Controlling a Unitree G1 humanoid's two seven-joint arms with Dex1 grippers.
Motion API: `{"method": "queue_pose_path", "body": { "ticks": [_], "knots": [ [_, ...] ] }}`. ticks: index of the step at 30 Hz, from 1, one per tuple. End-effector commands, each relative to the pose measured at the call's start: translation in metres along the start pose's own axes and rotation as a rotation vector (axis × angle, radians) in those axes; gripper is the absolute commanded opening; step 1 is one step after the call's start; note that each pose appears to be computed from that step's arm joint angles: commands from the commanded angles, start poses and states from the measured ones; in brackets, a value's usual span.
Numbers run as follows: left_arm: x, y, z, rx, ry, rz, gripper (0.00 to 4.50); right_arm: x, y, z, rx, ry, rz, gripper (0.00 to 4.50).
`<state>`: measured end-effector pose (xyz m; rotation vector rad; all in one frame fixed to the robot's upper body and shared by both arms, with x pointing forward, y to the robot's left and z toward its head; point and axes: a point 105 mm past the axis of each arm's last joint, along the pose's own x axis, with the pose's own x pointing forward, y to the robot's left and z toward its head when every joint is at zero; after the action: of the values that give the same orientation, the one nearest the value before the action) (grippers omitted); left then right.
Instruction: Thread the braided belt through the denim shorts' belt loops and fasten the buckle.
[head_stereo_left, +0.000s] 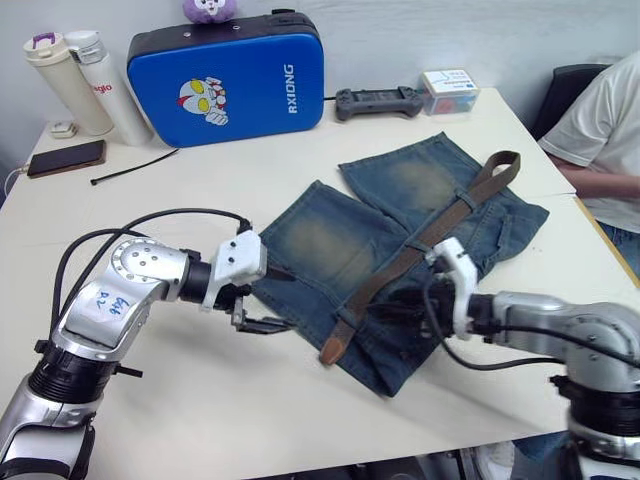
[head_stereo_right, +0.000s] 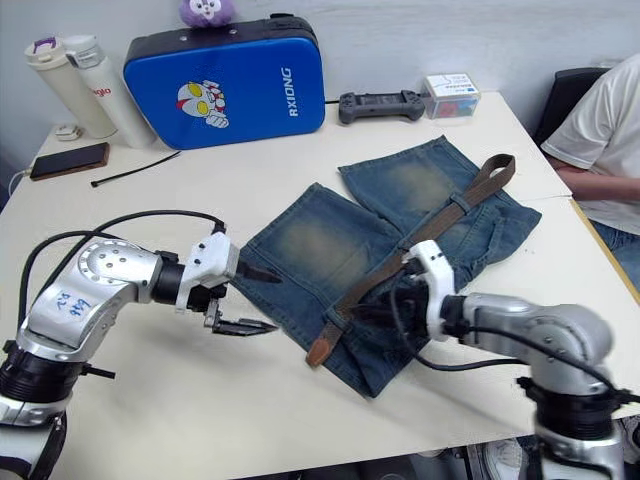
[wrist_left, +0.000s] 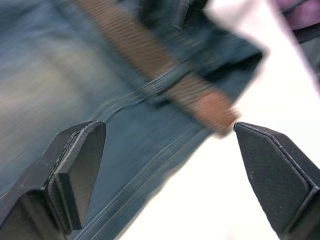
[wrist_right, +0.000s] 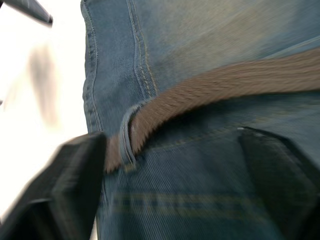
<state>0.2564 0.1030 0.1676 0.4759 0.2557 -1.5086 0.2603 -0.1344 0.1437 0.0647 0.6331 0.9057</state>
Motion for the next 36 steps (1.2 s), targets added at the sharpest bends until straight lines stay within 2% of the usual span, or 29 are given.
{"method": "queue_pose_path", "body": {
  "ticks": [1,5,9,10,12,20,27,30,31,36],
  "knots": [
    [0.019,-0.024,0.008,0.075,-0.015,-0.108,4.5,-0.01,0.009,0.002,-0.269,0.081,0.009,4.43],
    [0.036,-0.023,-0.004,0.236,0.061,-0.111,4.5,-0.015,-0.009,0.002,-0.537,0.175,-0.089,4.43],
    [0.049,-0.025,-0.02,0.367,0.13,-0.157,4.5,-0.016,-0.017,0.005,-0.603,0.186,-0.111,4.43],
    [0.052,-0.023,-0.017,0.377,0.11,-0.147,4.5,-0.015,-0.017,0.008,-0.586,0.17,-0.11,4.05],
    [0.056,-0.02,-0.013,0.383,0.085,-0.136,4.5,-0.015,-0.016,0.009,-0.583,0.169,-0.096,3.63],
    [0.07,-0.023,-0.018,0.429,0.079,-0.15,4.5,-0.02,-0.021,0.015,-0.547,0.154,-0.151,0.04],
    [0.077,-0.013,-0.034,0.495,0.136,-0.116,4.5,-0.017,-0.03,0.018,-0.499,0.139,-0.197,0.04],
    [0.079,-0.005,-0.04,0.512,0.177,-0.098,3.69,-0.015,-0.033,0.018,-0.485,0.139,-0.215,0.0],
    [0.079,-0.003,-0.04,0.52,0.185,-0.097,3.26,-0.014,-0.034,0.018,-0.485,0.139,-0.219,0.0],
    [0.08,0.001,-0.021,0.499,0.109,-0.097,1.39,-0.011,-0.039,0.016,-0.49,0.148,-0.239,0.0]
  ]
}}
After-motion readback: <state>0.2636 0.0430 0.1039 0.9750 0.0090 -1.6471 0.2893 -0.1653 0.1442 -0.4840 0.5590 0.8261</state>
